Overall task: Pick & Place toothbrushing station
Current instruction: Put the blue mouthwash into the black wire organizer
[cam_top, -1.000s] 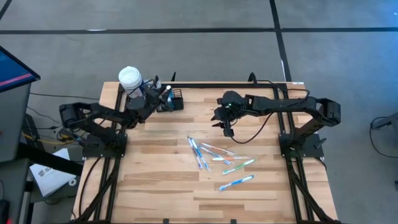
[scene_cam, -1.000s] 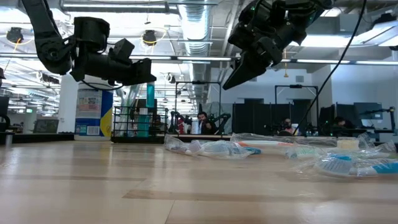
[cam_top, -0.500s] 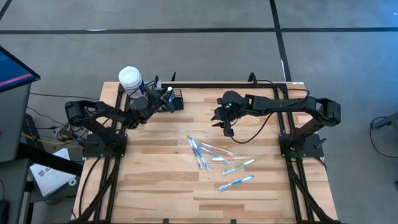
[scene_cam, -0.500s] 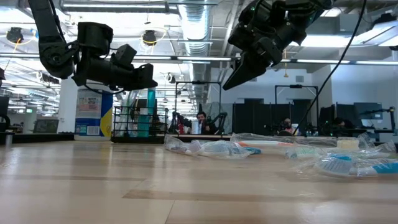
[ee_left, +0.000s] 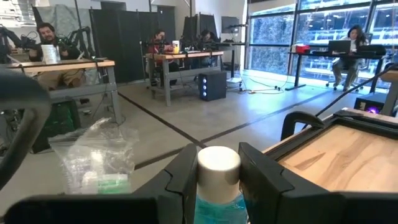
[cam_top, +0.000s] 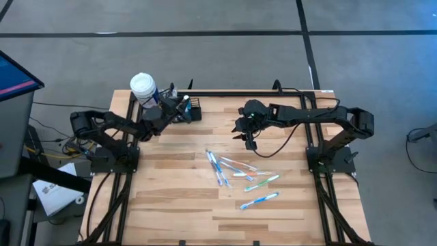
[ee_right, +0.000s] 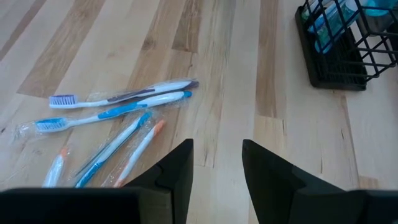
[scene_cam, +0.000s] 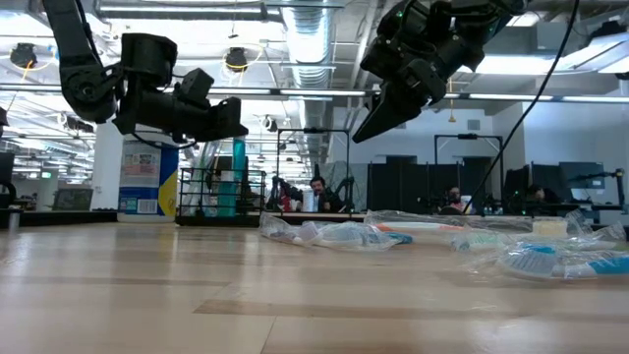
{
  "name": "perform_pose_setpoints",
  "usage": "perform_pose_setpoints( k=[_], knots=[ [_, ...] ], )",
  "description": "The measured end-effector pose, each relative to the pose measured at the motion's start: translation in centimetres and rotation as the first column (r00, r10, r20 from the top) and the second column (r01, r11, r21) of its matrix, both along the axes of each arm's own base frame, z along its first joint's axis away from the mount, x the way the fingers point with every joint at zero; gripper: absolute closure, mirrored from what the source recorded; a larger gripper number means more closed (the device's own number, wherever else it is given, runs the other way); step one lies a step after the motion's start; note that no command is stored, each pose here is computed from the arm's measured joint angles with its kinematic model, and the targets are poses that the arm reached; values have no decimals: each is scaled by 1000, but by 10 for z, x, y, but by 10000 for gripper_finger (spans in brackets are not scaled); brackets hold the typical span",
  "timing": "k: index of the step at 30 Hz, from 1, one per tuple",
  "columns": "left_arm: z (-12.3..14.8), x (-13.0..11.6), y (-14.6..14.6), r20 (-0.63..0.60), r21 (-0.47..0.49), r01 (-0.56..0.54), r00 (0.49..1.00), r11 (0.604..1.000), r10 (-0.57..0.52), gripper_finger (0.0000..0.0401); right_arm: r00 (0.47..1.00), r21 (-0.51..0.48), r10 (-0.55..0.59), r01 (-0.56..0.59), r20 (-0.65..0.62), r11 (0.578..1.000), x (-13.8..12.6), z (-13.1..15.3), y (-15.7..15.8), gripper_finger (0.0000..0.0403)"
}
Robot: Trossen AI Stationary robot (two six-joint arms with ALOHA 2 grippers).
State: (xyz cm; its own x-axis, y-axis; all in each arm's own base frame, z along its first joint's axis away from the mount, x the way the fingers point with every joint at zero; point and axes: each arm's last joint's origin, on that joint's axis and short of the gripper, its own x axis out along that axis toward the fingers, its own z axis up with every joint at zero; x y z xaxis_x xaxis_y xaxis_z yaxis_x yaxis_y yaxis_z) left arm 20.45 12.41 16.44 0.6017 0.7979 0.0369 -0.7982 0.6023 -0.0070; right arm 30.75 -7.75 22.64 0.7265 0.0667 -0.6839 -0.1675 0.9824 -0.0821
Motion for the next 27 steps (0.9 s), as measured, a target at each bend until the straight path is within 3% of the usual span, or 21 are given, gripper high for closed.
perform_pose_setpoints(
  k=[6,27],
  knots=[
    [9,-1,-2,37,25,40,998,999,-41,316,1000,0,0,0,0,1000,0,0,0,275],
    [6,-1,-2,-36,47,32,999,998,-31,316,1000,9,-9,9,-1,1000,0,0,0,275]
  ],
)
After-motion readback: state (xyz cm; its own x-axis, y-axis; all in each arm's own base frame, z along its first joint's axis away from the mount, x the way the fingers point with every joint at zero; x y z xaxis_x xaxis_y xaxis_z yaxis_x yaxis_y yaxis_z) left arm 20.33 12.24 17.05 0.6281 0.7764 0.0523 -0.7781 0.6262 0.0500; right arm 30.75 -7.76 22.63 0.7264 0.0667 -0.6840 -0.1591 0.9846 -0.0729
